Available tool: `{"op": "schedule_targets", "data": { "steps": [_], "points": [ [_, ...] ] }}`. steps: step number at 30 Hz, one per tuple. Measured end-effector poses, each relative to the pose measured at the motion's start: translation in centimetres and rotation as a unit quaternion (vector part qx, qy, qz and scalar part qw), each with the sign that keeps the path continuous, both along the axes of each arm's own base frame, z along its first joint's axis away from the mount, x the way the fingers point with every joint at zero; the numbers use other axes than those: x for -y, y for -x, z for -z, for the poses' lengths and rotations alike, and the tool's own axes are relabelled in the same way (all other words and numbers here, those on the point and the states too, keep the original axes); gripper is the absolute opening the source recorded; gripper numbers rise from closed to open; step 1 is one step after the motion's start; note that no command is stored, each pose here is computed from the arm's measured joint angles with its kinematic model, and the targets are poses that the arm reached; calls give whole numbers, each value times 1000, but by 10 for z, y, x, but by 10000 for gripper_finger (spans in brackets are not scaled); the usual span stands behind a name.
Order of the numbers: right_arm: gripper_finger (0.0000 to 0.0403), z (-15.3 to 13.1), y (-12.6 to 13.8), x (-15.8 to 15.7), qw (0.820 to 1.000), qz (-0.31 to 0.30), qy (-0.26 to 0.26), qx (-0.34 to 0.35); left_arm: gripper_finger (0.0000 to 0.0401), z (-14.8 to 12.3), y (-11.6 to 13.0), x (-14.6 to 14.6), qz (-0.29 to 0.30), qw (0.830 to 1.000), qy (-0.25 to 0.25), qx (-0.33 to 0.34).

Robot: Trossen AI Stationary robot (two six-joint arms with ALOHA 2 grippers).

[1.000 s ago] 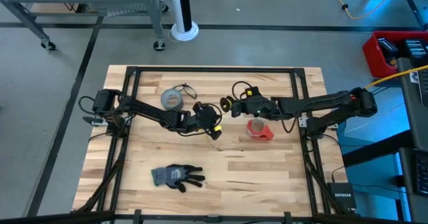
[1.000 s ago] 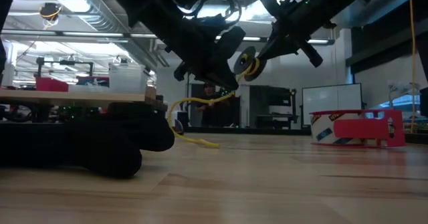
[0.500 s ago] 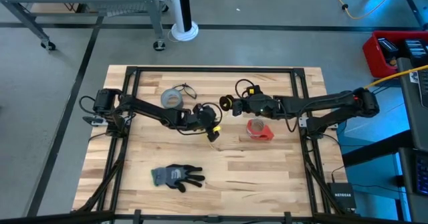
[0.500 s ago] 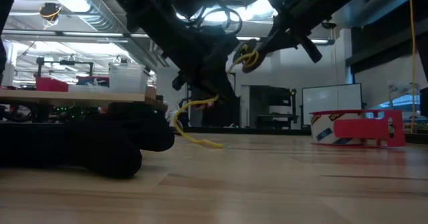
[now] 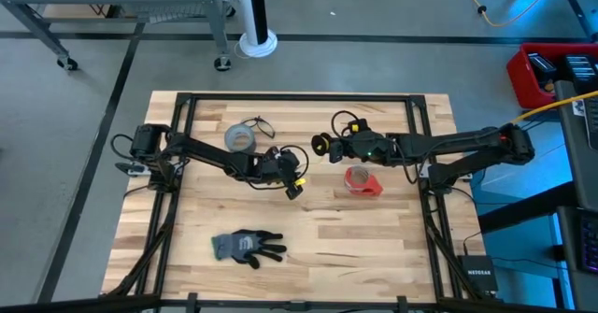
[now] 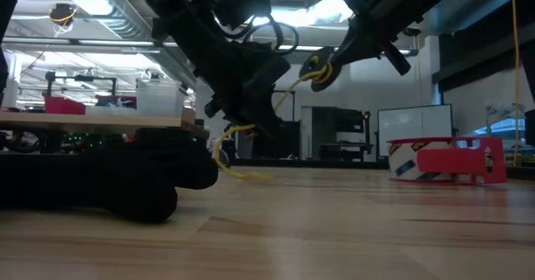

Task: Coil cords
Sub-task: Coil the yellow wire onto the spool

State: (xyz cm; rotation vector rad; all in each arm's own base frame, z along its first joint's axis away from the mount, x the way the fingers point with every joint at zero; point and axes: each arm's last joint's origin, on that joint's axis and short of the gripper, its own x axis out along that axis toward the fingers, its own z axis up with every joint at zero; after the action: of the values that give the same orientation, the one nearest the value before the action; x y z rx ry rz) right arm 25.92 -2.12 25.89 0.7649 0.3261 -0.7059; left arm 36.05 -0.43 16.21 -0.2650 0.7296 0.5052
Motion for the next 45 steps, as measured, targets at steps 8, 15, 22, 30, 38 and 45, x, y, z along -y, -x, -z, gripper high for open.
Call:
{"op": "schedule_targets", "data": {
  "steps": [8, 15, 22, 30, 38, 45],
  "points": [
    [5, -2, 7, 0, 1000, 0, 0, -14, 76, -1, -1, 0, 1, 1000, 0, 4],
    [5, -1, 7, 0, 1000, 0, -1, -20, 76, 0, 0, -3, -2, 1000, -1, 2],
    [5, 0, 8, 0, 1000, 0, -1, -30, 76, 0, -1, -5, 9, 1000, -14, -4],
    [5, 5, 13, 0, 998, 4, -1, -62, 76, -3, -3, 1, 58, 997, -54, -8],
    [5, 7, 14, 0, 997, 4, -1, -73, 76, -6, -6, 2, 74, 995, -69, 7],
    [5, 7, 14, 0, 997, 4, 0, -73, 76, -6, -6, 2, 74, 995, -70, 8]
  ]
}}
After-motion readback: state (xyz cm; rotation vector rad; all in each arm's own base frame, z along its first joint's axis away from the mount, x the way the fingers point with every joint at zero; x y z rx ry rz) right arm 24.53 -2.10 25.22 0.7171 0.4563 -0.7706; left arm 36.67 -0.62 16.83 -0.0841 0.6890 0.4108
